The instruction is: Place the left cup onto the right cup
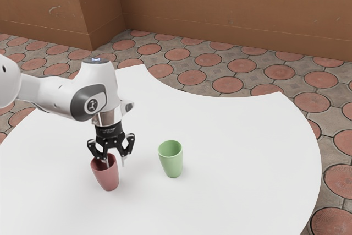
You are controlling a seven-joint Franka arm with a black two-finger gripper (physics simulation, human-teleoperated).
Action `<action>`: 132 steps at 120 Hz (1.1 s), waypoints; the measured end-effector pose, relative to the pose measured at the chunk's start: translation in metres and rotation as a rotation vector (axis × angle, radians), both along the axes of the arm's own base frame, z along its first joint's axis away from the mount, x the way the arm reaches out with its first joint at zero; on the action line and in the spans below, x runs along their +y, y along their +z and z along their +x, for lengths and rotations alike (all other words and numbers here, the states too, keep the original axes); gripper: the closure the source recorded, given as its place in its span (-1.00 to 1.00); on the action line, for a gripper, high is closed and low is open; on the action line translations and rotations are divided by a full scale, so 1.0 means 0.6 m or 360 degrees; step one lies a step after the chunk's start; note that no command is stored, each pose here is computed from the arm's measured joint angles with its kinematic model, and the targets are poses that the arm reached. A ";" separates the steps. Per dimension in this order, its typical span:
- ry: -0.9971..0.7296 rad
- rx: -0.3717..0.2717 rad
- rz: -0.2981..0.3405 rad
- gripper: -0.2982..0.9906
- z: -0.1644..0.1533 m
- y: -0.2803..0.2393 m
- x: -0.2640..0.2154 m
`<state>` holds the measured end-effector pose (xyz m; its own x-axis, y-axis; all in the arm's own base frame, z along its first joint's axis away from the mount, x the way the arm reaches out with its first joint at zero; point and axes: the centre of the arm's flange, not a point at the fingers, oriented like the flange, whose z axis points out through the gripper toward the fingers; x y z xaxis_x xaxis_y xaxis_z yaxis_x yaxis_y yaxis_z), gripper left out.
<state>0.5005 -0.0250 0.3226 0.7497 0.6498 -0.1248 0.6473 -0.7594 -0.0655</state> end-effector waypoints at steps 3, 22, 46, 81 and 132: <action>0.0000 0.0000 0.0000 0.20 -0.001 0.000 0.000; 0.0002 0.0000 0.0002 0.29 -0.001 0.000 0.001; 0.0004 0.0006 0.0002 0.36 -0.001 -0.002 0.002; 0.0003 0.0016 0.0002 0.42 -0.002 -0.008 0.001; 0.0005 0.0014 0.0002 0.64 -0.001 -0.008 0.001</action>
